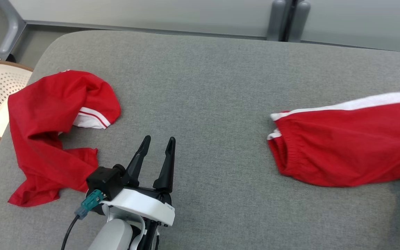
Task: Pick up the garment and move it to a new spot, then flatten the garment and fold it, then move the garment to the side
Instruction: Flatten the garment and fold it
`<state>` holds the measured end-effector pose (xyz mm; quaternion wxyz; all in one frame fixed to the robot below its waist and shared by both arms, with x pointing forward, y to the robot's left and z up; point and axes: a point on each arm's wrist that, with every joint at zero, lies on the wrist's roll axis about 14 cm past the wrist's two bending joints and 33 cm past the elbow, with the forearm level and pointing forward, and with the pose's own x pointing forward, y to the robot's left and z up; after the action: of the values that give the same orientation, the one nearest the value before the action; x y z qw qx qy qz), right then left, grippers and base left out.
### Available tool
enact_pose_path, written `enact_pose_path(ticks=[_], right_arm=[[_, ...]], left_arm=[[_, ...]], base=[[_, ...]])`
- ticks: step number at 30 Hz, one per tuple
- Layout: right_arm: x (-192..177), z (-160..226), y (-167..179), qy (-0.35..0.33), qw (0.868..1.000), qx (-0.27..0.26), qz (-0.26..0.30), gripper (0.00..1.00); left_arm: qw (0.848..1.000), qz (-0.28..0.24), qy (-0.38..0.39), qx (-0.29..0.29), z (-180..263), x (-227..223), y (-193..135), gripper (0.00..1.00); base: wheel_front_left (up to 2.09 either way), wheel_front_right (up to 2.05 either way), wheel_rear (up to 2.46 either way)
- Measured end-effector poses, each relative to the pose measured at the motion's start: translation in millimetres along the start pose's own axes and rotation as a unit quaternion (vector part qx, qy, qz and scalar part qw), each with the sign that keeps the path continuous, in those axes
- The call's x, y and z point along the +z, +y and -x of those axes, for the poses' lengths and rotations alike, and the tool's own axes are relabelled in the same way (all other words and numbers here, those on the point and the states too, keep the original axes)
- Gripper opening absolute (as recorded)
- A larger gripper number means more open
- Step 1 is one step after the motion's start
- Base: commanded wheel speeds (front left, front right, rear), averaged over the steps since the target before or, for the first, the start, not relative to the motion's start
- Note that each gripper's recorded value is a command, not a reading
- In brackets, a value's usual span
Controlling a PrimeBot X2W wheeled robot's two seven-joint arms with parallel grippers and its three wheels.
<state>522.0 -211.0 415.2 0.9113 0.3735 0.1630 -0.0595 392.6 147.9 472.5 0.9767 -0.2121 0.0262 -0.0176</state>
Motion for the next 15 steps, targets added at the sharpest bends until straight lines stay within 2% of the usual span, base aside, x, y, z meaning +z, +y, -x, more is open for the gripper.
enact_pose_path(ticks=[2,4,5,11,15], right_arm=[[20.5,13.2,-27.7,-0.047,0.998,-0.034,0.005,0.0],[22.8,25.9,-43.0,-0.056,0.996,-0.05,0.044,0.0],[22.1,30.5,-46.0,-0.062,0.996,-0.054,0.041,0.0],[28.1,46.1,-47.9,-0.091,0.994,-0.058,0.036,0.0],[30.7,45.8,-20.7,-0.105,0.994,-0.024,0.035,0.0]], left_arm=[[1.0,0.0,0.0,-0.008,-0.9,-0.5,-4.9,1.0],[1.0,0.0,-0.001,-0.016,-2.3,0.2,-9.9,1.0],[1.0,0.001,-0.002,-0.021,-3.0,0.3,-13.4,1.0],[0.999,-0.002,0.007,-0.037,-0.3,-6.1,-22.8,1.0],[0.999,-0.005,0.005,-0.043,1.0,-4.3,-26.7,1.0]], base=[[0.0,0.0,0.0],[0.0,0.0,0.0],[0.0,0.0,0.0],[0.0,0.0,0.0],[0.0,0.0,0.0]])
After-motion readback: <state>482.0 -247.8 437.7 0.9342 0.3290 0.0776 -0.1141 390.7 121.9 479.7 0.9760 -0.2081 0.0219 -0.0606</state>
